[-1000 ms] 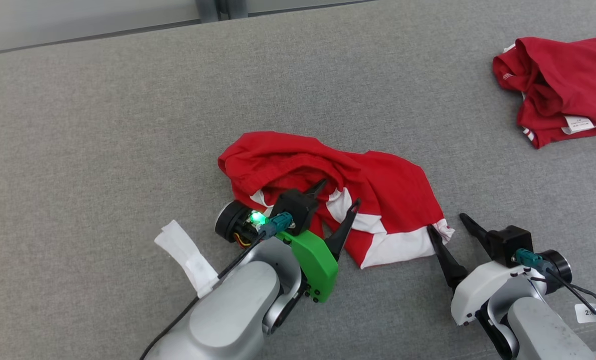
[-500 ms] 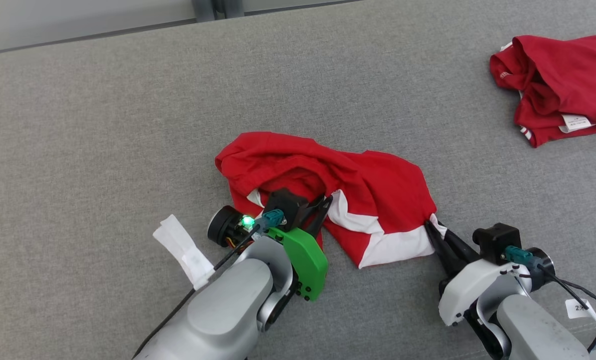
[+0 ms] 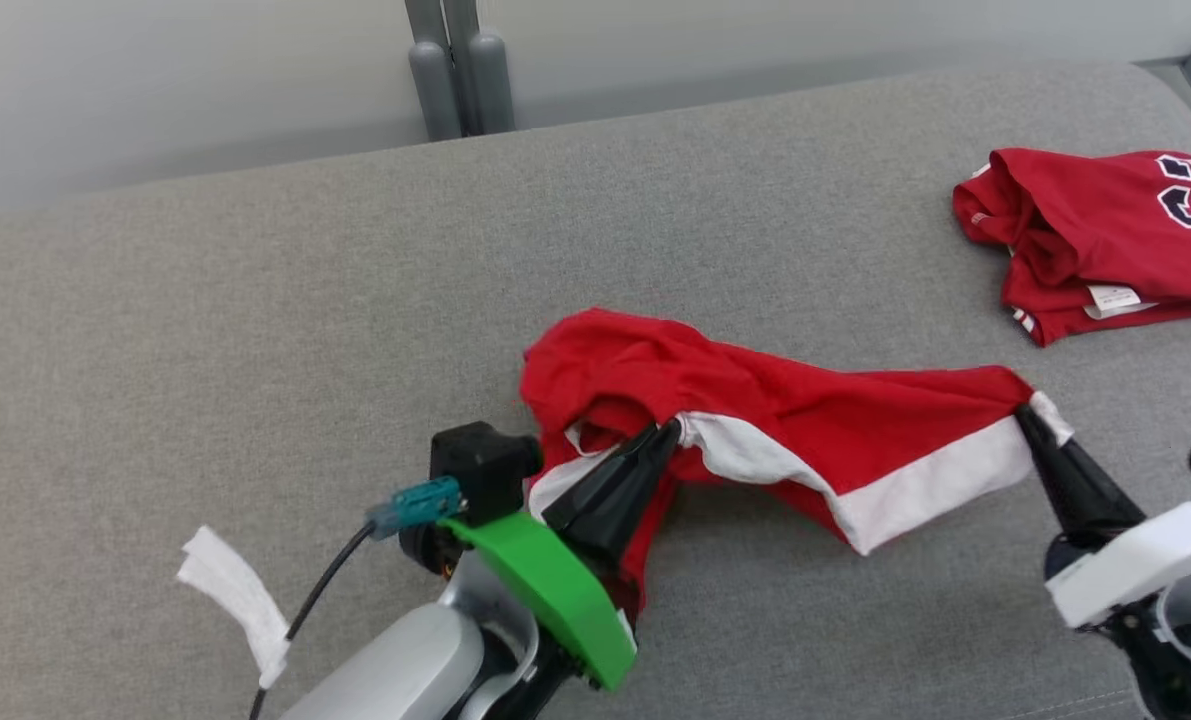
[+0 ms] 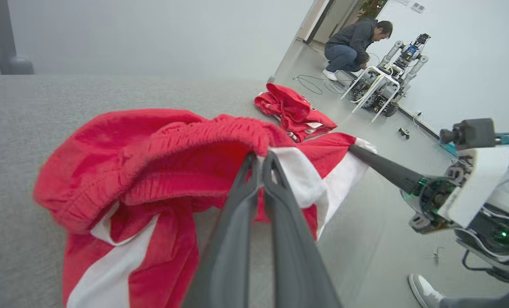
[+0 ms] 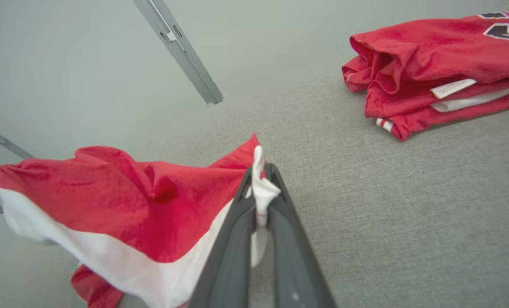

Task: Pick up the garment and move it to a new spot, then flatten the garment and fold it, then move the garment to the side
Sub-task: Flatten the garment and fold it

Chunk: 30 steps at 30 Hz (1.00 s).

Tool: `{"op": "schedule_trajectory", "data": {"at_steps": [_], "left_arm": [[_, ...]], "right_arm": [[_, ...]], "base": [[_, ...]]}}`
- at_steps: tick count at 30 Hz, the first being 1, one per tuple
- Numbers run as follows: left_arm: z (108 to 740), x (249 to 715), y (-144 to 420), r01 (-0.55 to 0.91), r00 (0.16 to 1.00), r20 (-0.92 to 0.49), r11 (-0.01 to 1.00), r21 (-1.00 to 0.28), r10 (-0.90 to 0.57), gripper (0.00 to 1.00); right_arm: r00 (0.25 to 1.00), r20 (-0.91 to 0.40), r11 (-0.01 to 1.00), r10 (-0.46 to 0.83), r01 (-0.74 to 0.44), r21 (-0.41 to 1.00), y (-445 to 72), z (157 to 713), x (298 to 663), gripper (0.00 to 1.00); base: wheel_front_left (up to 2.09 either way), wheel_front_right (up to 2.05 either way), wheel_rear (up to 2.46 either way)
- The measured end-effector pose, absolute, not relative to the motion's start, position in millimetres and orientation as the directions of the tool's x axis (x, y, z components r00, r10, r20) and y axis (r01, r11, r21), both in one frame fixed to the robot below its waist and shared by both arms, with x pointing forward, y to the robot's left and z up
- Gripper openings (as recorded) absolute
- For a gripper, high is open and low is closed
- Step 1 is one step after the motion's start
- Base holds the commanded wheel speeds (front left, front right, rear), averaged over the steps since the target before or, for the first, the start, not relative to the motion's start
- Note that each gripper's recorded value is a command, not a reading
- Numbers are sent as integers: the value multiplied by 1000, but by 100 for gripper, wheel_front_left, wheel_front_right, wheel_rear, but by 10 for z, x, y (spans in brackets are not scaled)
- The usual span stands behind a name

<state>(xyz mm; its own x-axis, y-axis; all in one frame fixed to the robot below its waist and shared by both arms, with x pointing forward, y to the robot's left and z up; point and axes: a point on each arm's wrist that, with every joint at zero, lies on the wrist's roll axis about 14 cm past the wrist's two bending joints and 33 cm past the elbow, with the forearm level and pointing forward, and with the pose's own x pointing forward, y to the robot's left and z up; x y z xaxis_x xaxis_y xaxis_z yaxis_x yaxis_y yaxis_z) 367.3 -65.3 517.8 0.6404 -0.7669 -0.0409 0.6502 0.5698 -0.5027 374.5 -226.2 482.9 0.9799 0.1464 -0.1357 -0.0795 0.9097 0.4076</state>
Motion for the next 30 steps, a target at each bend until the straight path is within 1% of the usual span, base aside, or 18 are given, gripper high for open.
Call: {"op": "schedule_trajectory", "data": {"at_steps": [4, 7, 10, 13, 16, 19, 21, 25, 28, 30], "left_arm": [[5729, 3273, -487, 698, 594, 42, 490, -522, -803, 0], [6148, 3101, -297, 729, 583, 102, 463, -505, -806, 0], [6443, 3074, -134, 746, 582, 133, 460, -482, -803, 0], [6713, 3271, 0, 761, 590, 162, 479, -436, -791, 0], [6880, 3696, 142, 747, 629, 154, 538, -390, -762, 0], [7006, 4270, 270, 711, 683, 125, 616, -338, -720, 0], [7074, 4702, 297, 684, 716, 111, 660, -311, -689, 0], [7136, 5532, 384, 597, 800, 148, 746, -296, -581, 0], [7118, 5962, 424, 557, 830, 214, 778, -290, -515, 0], [7049, 6151, 430, 547, 836, 242, 781, -302, -492, 0]], "right_arm": [[990, -24, 847, 138, -106, 520, -2459, 5413, 3589, 0], [991, 39, 834, 126, -127, 537, -2659, 5791, 3482, 0], [983, 104, 818, 154, -186, 544, -2697, 6149, 3467, 0], [963, 184, 793, 196, -266, 548, -2665, 6498, 3605, 0], [946, 234, 785, 222, -316, 533, -2653, 6746, 3939, 0], [947, 247, 797, 206, -309, 519, -2670, 6898, 4468, 0], [949, 255, 806, 183, -294, 514, -2623, 7026, 4913, 0], [949, 296, 810, 107, -256, 528, -2458, 7272, 5665, 0], [942, 331, 806, 50, -234, 544, -2344, 7342, 6049, 0], [942, 335, 796, 26, -222, 563, -2296, 7280, 6219, 0]], "base": [[0, 0, 0], [0, 0, 0], [0, 0, 0], [0, 0, 0], [0, 0, 0], [0, 0, 0], [0, 0, 0], [0, 0, 0], [0, 0, 0], [0, 0, 0]]}}
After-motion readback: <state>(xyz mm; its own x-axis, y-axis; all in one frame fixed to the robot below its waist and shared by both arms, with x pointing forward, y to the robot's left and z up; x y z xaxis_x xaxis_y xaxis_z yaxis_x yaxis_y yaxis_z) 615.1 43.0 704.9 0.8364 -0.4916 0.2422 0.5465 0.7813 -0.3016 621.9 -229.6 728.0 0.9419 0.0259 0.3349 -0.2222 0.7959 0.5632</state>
